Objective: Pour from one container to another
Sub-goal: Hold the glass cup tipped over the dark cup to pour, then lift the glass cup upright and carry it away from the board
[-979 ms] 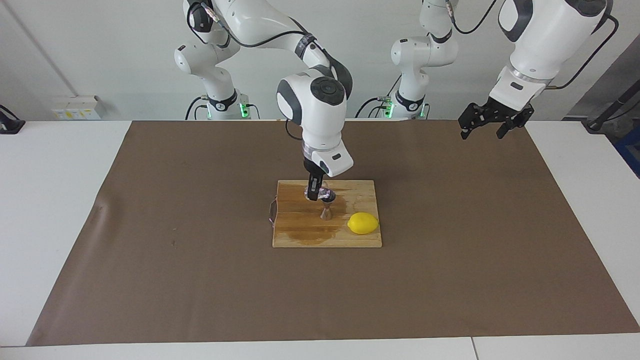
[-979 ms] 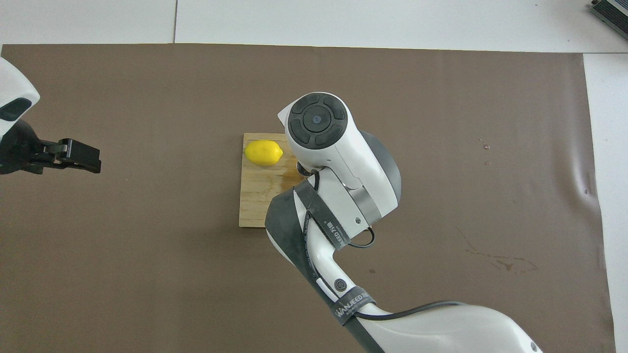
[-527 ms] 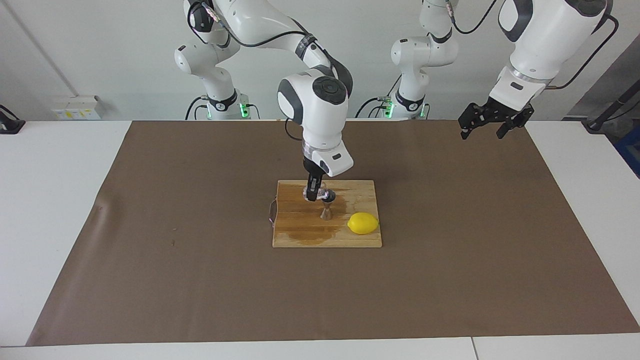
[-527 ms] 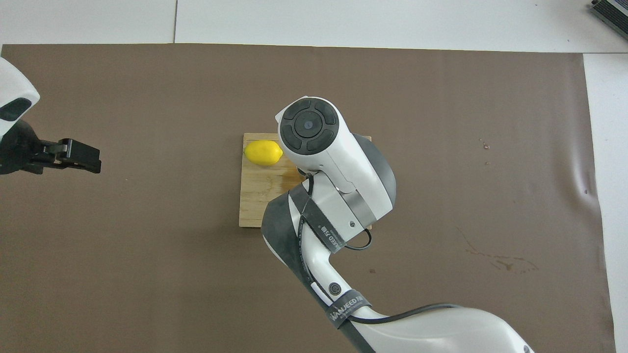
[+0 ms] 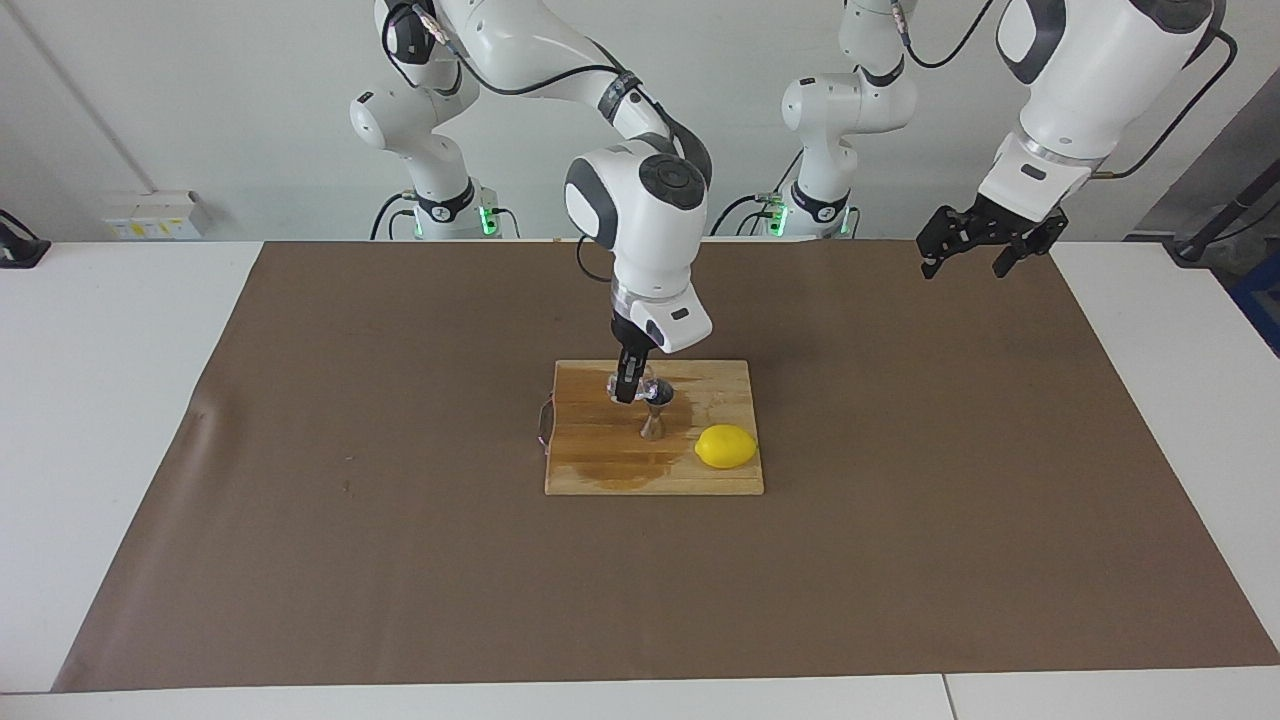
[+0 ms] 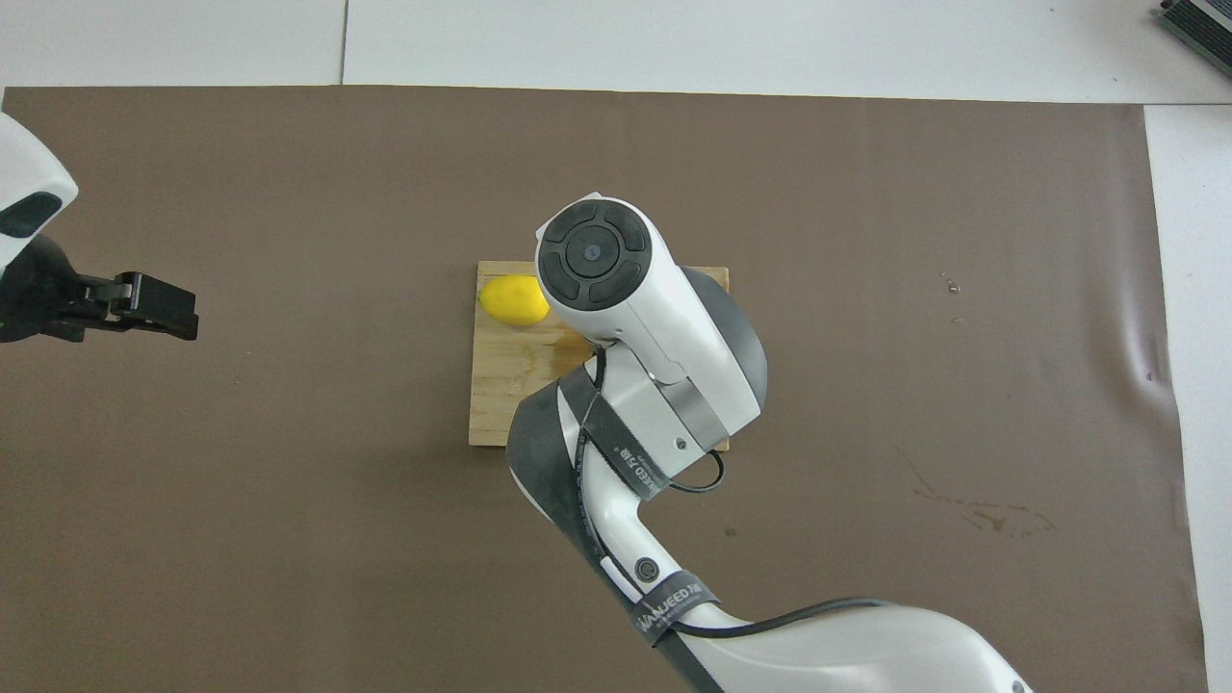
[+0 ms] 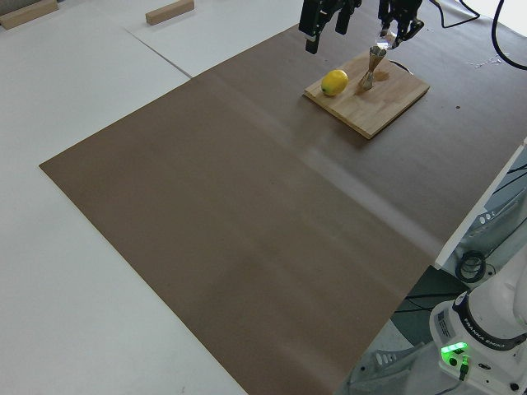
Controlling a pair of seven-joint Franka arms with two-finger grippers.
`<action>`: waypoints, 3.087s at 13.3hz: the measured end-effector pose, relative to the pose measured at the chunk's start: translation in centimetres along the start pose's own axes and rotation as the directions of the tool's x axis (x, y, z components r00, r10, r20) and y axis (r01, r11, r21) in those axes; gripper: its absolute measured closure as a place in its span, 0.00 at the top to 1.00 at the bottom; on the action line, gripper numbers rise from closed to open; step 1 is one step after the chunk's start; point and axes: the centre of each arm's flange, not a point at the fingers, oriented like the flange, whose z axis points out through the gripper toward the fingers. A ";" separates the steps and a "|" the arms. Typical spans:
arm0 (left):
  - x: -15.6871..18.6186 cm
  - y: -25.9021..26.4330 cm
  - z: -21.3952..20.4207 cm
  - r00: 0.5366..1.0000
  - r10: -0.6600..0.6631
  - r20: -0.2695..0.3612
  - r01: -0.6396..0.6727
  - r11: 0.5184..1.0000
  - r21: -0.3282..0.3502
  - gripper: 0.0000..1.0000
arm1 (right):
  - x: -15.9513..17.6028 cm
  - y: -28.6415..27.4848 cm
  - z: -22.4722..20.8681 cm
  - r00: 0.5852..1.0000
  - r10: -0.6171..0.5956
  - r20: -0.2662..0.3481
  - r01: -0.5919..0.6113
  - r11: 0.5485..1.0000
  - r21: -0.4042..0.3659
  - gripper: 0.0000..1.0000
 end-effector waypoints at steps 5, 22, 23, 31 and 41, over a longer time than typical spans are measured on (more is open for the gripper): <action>0.0 0.0 0.0 1.000 0.000 0.000 0.000 1.000 0.000 1.00 | 0.0 0.0 0.0 1.000 0.001 0.001 -0.001 1.000 0.000 0.49; 0.0 0.0 0.0 1.000 0.000 0.000 0.000 1.000 0.000 1.00 | -6.7 5.9 -6.6 0.951 0.189 -0.246 -0.174 0.982 0.078 0.49; 0.0 0.0 0.0 1.000 0.000 0.000 0.000 1.000 0.000 1.00 | -8.9 7.5 -7.0 0.936 0.200 -0.289 -0.180 0.979 0.094 0.49; 0.0 0.0 0.0 1.000 0.000 0.000 0.000 1.000 0.000 1.00 | -29.1 16.6 -1.2 0.843 0.187 -0.505 -0.126 0.980 0.153 0.49; 0.0 0.0 0.0 1.000 0.000 0.000 0.000 1.000 0.000 1.00 | -52.7 11.6 14.5 0.710 0.235 -0.663 -0.132 0.970 0.202 0.49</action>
